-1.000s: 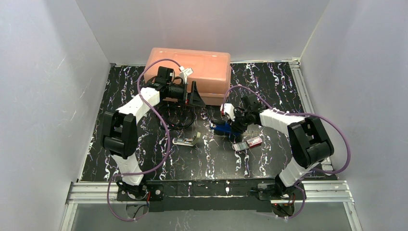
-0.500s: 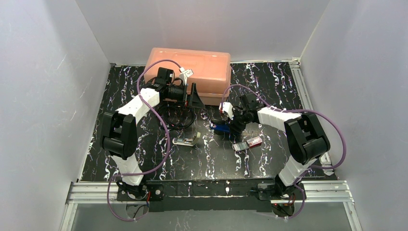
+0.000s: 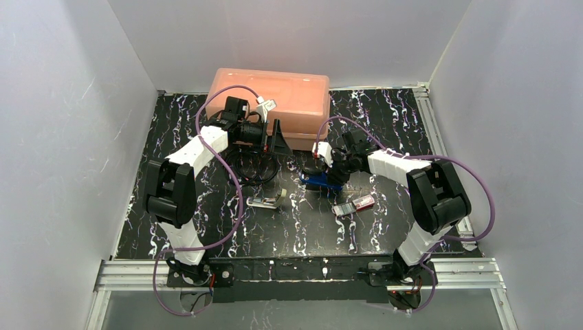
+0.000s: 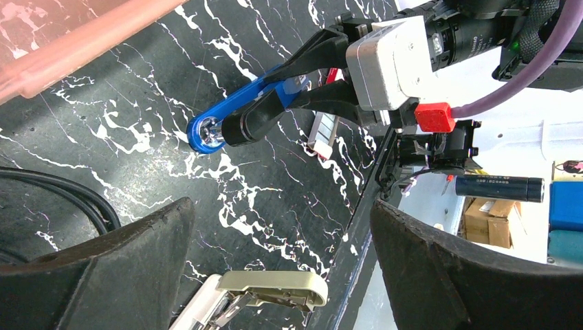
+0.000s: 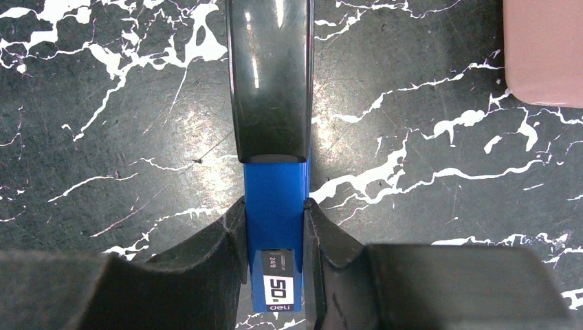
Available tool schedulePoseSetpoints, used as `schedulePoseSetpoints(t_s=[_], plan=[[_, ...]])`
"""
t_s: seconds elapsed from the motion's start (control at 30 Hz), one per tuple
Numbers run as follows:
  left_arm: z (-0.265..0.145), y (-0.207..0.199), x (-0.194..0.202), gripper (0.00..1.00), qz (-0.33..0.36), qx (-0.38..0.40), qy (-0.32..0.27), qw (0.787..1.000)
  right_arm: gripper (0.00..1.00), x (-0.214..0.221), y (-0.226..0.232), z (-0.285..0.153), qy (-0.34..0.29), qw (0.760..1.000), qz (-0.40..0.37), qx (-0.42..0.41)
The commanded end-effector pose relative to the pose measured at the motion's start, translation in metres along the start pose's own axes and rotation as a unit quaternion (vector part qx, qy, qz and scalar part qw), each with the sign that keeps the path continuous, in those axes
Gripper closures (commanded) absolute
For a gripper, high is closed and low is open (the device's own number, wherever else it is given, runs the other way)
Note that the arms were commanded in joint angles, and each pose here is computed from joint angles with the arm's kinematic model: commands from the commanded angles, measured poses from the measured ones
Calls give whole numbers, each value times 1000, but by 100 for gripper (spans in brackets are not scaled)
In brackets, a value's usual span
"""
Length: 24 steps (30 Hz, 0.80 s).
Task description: Load the staples into the stapler
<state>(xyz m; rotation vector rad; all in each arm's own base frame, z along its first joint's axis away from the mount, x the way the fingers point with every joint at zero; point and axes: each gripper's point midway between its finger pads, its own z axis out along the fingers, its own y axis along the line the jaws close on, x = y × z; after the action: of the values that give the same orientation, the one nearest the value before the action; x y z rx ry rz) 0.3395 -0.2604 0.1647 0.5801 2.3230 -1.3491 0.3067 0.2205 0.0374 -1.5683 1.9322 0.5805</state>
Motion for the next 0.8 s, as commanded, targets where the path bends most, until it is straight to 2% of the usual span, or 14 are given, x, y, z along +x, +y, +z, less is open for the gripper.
schedulePoseSetpoints(t_s=[0.0,0.17,0.3,0.77], plan=[[-9,-12,-1,5,5,7,-4,1000,94,-16,-6,-3,-22,1000,-9,1],[-3,-11,3,6,-27,15,-3,1000,99,-51,-15,-22,-77,996,-26,33],[3,-14,7,7,-41,20,-1,999,99,-81,-17,-41,-124,990,-34,50],[19,-27,0,7,-107,56,17,993,99,-129,-9,-79,-187,981,-27,40]])
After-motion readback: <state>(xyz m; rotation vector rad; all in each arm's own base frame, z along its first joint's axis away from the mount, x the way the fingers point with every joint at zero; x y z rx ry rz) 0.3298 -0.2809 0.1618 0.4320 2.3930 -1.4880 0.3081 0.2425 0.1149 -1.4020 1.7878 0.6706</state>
